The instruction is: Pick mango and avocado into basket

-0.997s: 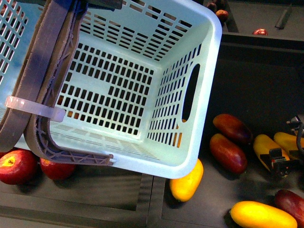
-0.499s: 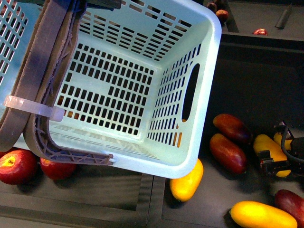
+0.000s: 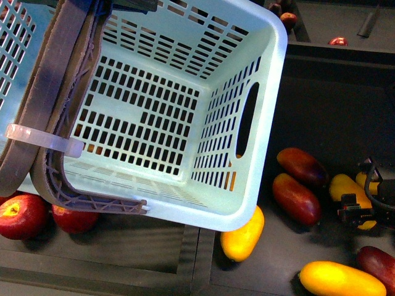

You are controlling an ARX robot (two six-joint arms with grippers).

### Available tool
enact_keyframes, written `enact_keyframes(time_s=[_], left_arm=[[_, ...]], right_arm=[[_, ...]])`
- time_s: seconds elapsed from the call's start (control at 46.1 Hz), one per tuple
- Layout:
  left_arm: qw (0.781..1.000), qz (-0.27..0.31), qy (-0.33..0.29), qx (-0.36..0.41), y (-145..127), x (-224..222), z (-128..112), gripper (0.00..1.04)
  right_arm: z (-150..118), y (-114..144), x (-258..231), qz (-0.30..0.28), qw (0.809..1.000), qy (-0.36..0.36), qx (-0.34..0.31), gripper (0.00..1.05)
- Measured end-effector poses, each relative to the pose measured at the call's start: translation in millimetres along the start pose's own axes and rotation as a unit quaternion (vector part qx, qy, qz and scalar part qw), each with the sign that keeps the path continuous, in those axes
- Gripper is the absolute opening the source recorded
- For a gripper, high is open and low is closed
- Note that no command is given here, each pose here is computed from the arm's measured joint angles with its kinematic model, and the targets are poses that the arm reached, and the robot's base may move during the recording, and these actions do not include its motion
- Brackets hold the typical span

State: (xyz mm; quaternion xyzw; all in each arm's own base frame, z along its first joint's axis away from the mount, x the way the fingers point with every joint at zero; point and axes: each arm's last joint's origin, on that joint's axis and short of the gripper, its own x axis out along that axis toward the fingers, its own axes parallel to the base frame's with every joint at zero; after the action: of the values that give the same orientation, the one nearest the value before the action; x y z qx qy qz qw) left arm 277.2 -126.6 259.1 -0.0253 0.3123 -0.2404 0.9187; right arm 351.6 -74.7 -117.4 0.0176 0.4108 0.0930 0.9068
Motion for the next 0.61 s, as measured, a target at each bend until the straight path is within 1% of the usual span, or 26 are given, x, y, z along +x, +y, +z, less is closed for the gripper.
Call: enact_keyframes(time_s=[0.108, 0.325, 0.39, 0.499, 0.607], left_arm=[[1.0, 0.0, 0.0, 0.0, 0.0, 0.0, 0.0, 0.07], [1.0, 0.0, 0.0, 0.0, 0.0, 0.0, 0.0, 0.07], [1.0, 0.0, 0.0, 0.0, 0.0, 0.0, 0.0, 0.07], [1.0, 0.0, 0.0, 0.0, 0.0, 0.0, 0.0, 0.07], [1.0, 0.0, 0.0, 0.0, 0.0, 0.0, 0.0, 0.07]], right_arm=[[-2.6, -0.7, -4.7, -0.001, 1.0, -0.001, 0.009, 0.66], [1.4, -3.4, -26.8, 0.004, 0.999, -0.016, 0.033, 0.65], [11.0, -5.5, -41.5, 0.006, 0.999, -0.033, 0.041, 0.65], [35.5, -7.6, -74.2, 0.009, 0.996, -0.068, 0.056, 0.65], [61.1, -1.8, -109.7, 0.022, 0.993, -0.098, 0.067, 0.65]])
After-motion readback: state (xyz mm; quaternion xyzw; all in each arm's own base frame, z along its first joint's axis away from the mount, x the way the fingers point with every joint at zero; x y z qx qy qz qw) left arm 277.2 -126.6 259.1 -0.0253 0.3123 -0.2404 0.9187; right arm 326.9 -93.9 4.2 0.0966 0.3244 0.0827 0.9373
